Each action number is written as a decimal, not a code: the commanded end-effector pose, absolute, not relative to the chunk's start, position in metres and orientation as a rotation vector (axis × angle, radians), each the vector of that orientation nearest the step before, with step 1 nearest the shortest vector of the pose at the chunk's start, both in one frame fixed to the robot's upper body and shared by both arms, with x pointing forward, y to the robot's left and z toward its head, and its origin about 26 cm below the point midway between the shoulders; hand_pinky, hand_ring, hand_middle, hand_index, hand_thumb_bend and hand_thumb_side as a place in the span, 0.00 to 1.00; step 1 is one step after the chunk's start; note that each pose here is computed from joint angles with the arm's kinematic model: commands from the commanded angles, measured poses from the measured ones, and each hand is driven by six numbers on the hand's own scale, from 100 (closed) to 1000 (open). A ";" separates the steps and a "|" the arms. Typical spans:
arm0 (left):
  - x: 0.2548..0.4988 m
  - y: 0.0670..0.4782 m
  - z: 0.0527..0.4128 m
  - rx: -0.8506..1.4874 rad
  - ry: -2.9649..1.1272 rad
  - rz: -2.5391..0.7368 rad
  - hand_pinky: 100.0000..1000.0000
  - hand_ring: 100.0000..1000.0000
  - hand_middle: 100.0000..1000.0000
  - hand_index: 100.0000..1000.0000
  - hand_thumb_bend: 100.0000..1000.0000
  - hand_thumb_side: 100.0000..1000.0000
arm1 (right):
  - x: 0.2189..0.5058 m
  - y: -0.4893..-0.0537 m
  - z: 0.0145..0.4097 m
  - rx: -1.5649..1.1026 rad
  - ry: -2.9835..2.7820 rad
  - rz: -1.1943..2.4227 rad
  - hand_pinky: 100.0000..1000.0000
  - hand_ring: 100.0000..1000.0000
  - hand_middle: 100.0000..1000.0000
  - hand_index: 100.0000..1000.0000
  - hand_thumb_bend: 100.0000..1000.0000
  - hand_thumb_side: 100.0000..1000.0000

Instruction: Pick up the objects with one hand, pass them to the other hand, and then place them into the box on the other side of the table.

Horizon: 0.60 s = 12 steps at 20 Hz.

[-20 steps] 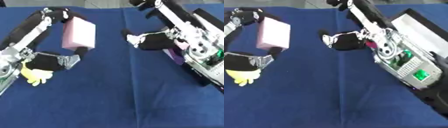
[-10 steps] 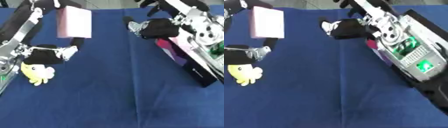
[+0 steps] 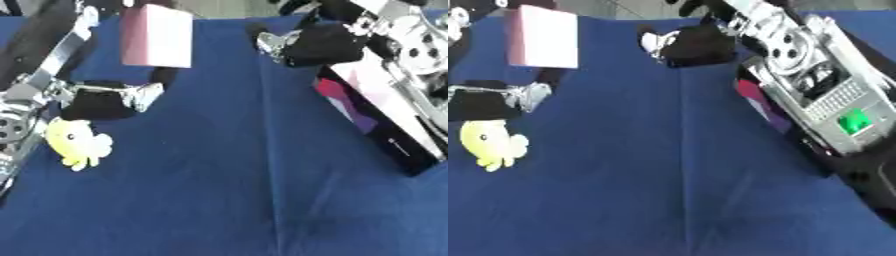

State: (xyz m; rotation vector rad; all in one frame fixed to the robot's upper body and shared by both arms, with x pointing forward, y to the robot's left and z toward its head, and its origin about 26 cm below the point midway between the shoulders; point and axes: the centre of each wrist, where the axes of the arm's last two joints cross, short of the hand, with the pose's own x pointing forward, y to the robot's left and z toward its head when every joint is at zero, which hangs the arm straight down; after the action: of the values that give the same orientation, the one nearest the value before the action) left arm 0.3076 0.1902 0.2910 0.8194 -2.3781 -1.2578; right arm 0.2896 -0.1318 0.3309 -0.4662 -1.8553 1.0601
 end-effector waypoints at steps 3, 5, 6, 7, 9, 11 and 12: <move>0.307 0.187 0.302 0.933 -2.301 -1.258 0.65 0.59 0.51 0.58 0.10 0.00 | 0.283 -0.126 0.339 -0.456 -1.874 1.026 0.65 0.80 0.76 0.82 0.13 0.31; 0.310 0.183 0.299 0.961 -2.279 -1.241 0.65 0.59 0.51 0.58 0.11 0.00 | 0.283 -0.124 0.337 -0.444 -1.870 1.018 0.64 0.80 0.76 0.82 0.13 0.32; 0.312 0.182 0.297 0.975 -2.274 -1.231 0.65 0.59 0.51 0.58 0.11 0.00 | 0.282 -0.122 0.337 -0.437 -1.868 1.015 0.64 0.80 0.76 0.82 0.12 0.33; 0.315 0.180 0.294 0.990 -2.269 -1.217 0.64 0.59 0.51 0.58 0.12 0.00 | 0.282 -0.121 0.336 -0.427 -1.867 1.013 0.64 0.80 0.76 0.82 0.11 0.34; 0.320 0.177 0.290 1.023 -2.263 -1.188 0.64 0.59 0.51 0.58 0.12 0.00 | 0.281 -0.119 0.336 -0.402 -1.865 1.011 0.64 0.80 0.76 0.82 0.10 0.36; 0.325 0.173 0.284 1.056 -2.257 -1.167 0.64 0.59 0.51 0.58 0.13 0.00 | 0.281 -0.117 0.336 -0.376 -1.865 1.008 0.63 0.80 0.76 0.82 0.08 0.38; 0.328 0.171 0.280 1.071 -2.252 -1.160 0.64 0.59 0.51 0.57 0.13 0.00 | 0.281 -0.117 0.336 -0.364 -1.866 1.006 0.63 0.80 0.76 0.82 0.08 0.39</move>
State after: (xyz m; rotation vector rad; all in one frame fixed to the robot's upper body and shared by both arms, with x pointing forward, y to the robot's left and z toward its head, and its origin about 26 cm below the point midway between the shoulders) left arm 0.3271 0.1728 0.2748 1.0240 -2.2302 -1.1776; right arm 0.2859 -0.1176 0.3277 -0.3696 -1.8289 1.0078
